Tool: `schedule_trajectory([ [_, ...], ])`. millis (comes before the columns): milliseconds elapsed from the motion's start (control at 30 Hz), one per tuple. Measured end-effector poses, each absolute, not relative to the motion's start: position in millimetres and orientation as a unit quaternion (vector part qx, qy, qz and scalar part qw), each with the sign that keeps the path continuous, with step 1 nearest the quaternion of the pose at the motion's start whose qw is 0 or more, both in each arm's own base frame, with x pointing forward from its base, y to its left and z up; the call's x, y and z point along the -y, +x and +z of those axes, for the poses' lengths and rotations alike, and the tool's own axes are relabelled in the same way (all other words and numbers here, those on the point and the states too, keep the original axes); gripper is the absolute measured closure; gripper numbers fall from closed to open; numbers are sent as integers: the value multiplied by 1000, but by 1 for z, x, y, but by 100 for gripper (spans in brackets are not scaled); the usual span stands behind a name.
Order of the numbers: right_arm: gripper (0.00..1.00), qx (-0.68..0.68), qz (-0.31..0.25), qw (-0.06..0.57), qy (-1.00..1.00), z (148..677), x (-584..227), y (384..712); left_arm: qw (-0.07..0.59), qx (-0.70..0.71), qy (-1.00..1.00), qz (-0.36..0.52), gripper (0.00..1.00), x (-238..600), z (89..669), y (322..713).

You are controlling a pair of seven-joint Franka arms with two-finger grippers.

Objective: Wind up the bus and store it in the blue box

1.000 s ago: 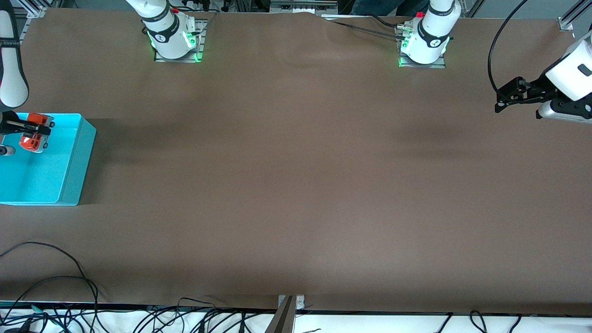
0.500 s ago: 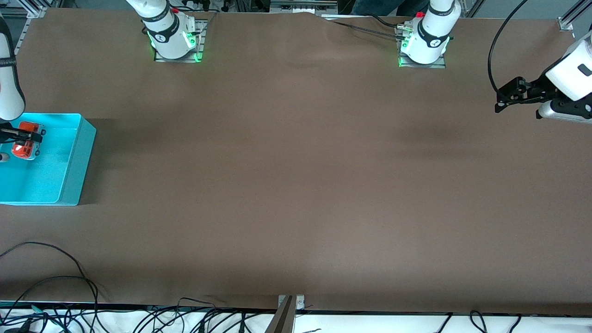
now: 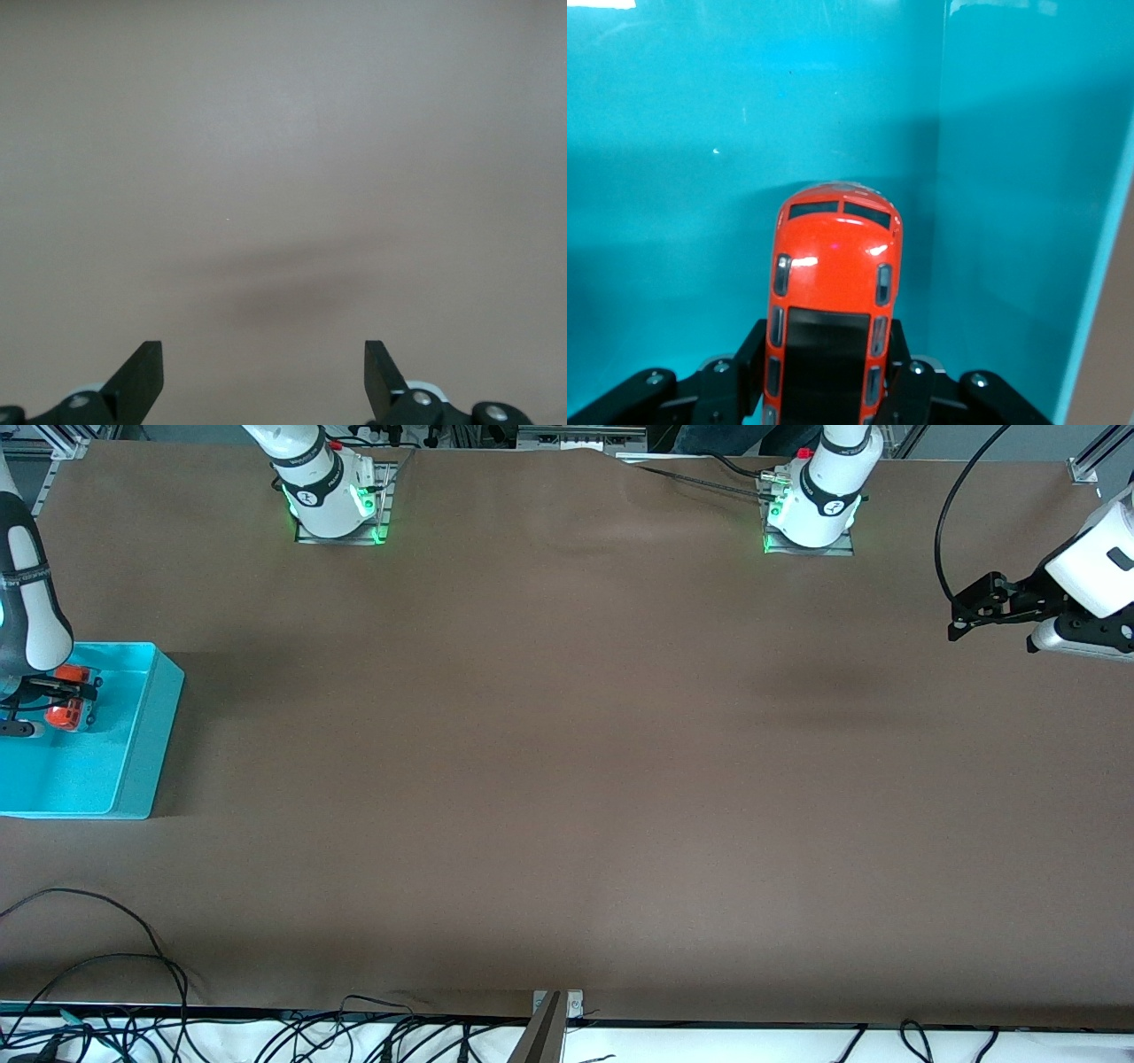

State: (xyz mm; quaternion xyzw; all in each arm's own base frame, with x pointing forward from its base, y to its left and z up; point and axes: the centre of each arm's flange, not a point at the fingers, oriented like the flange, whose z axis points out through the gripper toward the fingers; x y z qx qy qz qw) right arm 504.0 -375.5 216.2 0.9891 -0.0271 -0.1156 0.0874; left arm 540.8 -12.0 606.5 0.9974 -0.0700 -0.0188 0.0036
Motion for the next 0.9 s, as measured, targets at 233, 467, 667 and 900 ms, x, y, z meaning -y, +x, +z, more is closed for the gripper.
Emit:
schedule_trajectory([
  [233, 45, 23, -123, 86, 988, 203, 375, 503, 3, 72, 997, -18, 0, 14, 607, 541],
  [467, 45, 22, -122, 87, 989, 204, 376, 505, 3, 73, 997, -18, 0, 15, 607, 541],
  [667, 45, 22, -122, 87, 989, 204, 376, 505, 3, 72, 997, -18, 0, 15, 607, 541],
  [900, 26, 22, -122, 86, 988, 203, 375, 505, 3, 72, 997, -18, 0, 15, 607, 541],
])
